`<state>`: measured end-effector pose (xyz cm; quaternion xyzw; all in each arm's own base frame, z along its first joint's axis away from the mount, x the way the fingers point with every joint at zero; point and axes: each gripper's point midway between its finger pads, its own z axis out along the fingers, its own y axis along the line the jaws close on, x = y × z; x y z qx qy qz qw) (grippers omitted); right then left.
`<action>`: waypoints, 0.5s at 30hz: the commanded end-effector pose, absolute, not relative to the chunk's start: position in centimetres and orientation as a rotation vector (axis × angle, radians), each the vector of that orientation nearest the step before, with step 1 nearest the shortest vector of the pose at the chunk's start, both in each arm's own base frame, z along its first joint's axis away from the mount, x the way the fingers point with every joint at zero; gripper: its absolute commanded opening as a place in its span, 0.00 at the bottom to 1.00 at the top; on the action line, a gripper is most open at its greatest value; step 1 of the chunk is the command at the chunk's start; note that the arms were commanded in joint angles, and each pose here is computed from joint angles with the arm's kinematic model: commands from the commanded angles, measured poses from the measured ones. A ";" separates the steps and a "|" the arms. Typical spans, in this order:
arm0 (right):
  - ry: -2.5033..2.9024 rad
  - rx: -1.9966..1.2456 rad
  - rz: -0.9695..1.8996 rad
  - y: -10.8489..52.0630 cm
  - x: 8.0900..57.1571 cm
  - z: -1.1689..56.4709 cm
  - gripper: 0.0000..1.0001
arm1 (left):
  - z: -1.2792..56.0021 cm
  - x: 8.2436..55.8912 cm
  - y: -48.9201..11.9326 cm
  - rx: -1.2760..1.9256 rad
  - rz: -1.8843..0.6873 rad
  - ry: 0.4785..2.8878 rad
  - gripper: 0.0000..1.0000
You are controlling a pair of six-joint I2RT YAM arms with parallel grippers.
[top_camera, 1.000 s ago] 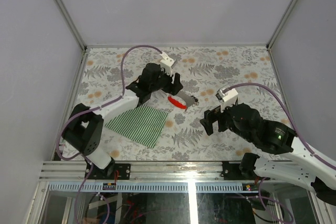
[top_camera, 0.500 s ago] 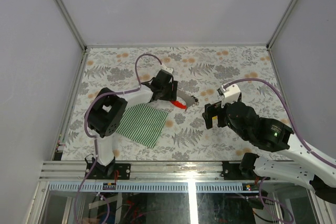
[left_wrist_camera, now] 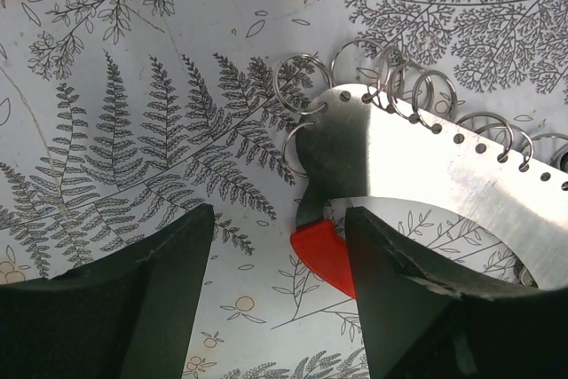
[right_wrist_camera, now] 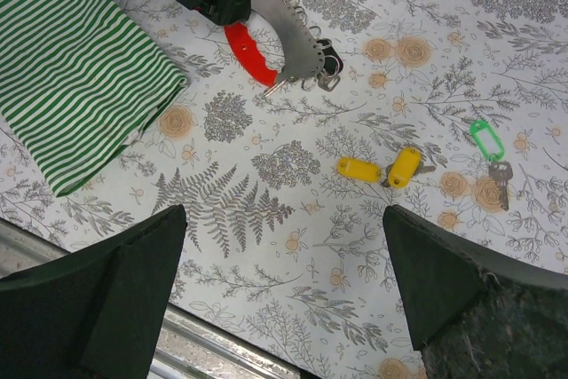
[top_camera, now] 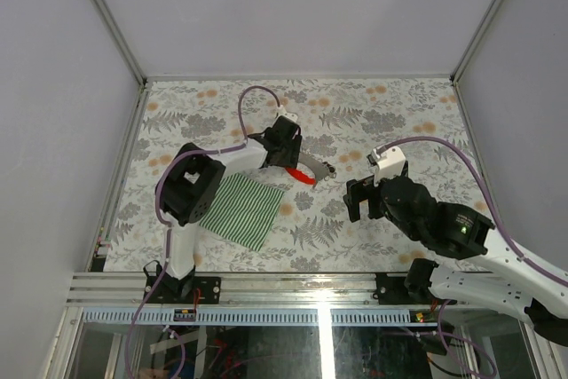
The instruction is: Put the keys on the keyring
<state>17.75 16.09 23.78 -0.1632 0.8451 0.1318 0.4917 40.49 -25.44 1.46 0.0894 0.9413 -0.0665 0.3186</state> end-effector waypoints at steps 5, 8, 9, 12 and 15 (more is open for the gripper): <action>2.029 -0.347 0.315 16.0 18.3 23.9 0.99 | -0.8 39.8 -21.7 0.335 0.182 2.534 0.61; 2.028 -0.346 0.310 16.0 18.3 23.9 0.99 | -0.3 40.1 -18.8 0.261 0.312 2.530 0.59; 2.028 -0.348 0.310 16.0 18.3 23.8 0.99 | -0.1 40.2 -17.9 0.222 0.326 2.533 0.58; 2.024 -0.348 0.320 16.1 18.3 23.8 0.99 | 0.5 40.5 -16.2 0.146 0.325 2.541 0.58; 2.018 -0.339 0.337 16.3 18.3 24.0 0.99 | 1.2 40.8 -16.0 0.136 0.310 2.539 0.57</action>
